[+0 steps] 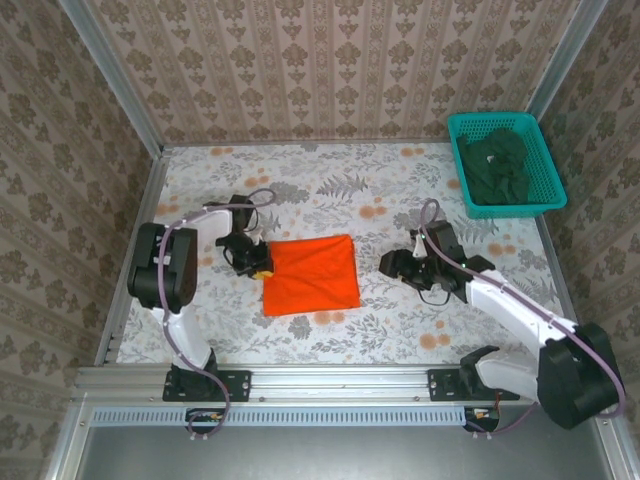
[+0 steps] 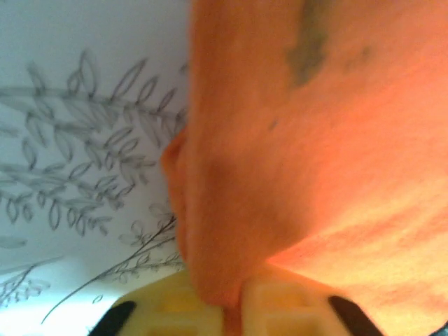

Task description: Fold and stack the t-shirts

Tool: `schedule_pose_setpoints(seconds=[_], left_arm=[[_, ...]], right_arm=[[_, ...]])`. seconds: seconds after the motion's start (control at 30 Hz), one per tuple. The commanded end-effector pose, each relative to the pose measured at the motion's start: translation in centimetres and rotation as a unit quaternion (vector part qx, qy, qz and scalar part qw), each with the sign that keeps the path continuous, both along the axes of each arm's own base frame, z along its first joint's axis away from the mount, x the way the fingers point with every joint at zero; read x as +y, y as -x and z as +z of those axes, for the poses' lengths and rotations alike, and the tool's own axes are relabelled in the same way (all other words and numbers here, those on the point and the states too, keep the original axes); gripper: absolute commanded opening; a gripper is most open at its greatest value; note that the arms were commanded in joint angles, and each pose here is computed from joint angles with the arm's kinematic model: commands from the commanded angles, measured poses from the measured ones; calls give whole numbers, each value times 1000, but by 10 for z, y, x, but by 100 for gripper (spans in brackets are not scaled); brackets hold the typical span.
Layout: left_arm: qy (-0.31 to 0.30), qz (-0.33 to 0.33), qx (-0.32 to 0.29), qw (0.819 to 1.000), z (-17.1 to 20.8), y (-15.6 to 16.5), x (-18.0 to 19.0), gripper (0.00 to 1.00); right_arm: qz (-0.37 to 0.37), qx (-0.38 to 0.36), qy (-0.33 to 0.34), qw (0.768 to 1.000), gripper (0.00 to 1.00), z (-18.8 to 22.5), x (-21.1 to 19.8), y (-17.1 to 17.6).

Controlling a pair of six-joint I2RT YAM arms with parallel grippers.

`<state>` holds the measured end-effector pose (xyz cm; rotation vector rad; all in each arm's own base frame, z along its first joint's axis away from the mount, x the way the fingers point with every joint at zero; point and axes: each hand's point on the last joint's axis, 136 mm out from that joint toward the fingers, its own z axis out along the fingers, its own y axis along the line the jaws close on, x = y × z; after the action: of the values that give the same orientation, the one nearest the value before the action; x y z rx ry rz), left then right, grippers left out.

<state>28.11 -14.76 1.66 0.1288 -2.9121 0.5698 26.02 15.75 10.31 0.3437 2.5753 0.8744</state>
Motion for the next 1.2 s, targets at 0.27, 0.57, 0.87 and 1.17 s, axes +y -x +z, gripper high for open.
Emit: schedule_pose_setpoints(seconds=[0.27, 0.57, 0.87, 1.17], left_arm=[[-141, 14, -121, 982, 16, -151, 75, 0], [-214, 68, -189, 956, 51, -235, 175, 0], [-230, 101, -230, 940, 62, -287, 237, 0], [-233, 125, -279, 923, 60, -315, 266, 0]], right_arm=[[-49, -8, -6, 999, 61, 19, -33, 44], [-66, 14, -15, 998, 60, 36, -39, 65], [-58, 40, 10, 997, 60, 66, -40, 61], [-58, 55, 20, 997, 60, 75, -35, 41]])
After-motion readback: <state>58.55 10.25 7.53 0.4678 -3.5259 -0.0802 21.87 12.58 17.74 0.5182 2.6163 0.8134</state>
